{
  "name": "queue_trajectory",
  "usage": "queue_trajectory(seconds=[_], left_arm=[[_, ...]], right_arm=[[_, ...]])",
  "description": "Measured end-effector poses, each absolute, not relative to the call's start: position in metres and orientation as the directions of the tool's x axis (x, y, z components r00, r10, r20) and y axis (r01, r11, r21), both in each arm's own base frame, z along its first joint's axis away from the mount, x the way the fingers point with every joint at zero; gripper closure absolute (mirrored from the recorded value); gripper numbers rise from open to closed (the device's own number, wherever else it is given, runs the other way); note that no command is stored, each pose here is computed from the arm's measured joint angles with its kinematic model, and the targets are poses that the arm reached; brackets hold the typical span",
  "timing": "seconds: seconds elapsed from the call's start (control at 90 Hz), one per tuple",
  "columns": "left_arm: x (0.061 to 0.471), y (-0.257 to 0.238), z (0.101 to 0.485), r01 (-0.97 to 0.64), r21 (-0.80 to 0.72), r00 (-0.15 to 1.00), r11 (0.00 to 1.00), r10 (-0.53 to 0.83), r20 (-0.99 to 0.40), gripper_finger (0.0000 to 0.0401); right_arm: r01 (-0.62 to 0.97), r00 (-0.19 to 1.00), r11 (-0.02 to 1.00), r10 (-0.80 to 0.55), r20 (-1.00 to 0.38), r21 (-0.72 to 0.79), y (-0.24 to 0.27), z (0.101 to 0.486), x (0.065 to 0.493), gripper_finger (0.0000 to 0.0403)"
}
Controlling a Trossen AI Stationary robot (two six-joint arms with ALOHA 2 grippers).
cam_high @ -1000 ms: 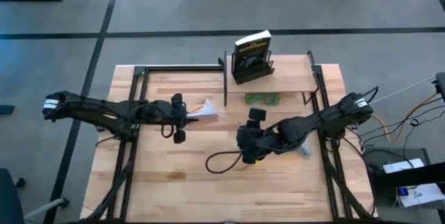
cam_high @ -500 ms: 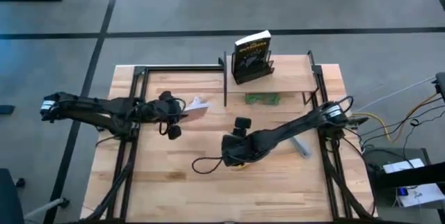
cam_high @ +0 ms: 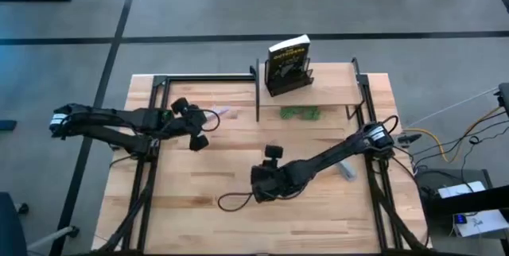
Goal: Stock shelves
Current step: Remove the pink notebook from the black desk organizer on the shelf
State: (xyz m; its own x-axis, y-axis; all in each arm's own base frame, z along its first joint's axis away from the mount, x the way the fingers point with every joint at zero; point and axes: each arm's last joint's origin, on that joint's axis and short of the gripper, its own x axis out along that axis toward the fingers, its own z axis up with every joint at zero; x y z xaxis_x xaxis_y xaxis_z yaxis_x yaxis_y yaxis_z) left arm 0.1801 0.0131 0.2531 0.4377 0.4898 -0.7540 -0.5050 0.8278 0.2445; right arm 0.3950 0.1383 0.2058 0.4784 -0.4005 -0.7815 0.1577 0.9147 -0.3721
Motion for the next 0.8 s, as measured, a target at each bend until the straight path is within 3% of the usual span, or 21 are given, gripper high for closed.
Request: queue_trajectory(seconds=[0.156, 0.456, 0.8], left_arm=[[0.178, 0.011, 0.242, -0.552, 0.201, 0.343, 0.809, 0.44, -0.83, 0.0393], [0.183, -0.01, 0.23, -0.595, 0.042, 0.318, 0.802, 0.283, -0.905, 0.0393], [0.176, -0.034, 0.201, -0.683, 0.117, 0.138, 0.721, 0.284, -0.949, 0.0393]], right_arm=[[0.169, 0.501, 0.899, -0.431, -0.75, -0.404, 0.151, 0.207, 0.39, 0.0378], [0.126, 0.508, 0.888, -0.441, -0.74, -0.442, 0.157, 0.204, 0.387, 0.0371], [0.042, 0.566, 0.88, -0.411, -0.715, -0.473, 0.157, 0.18, 0.387, 0.0377]])
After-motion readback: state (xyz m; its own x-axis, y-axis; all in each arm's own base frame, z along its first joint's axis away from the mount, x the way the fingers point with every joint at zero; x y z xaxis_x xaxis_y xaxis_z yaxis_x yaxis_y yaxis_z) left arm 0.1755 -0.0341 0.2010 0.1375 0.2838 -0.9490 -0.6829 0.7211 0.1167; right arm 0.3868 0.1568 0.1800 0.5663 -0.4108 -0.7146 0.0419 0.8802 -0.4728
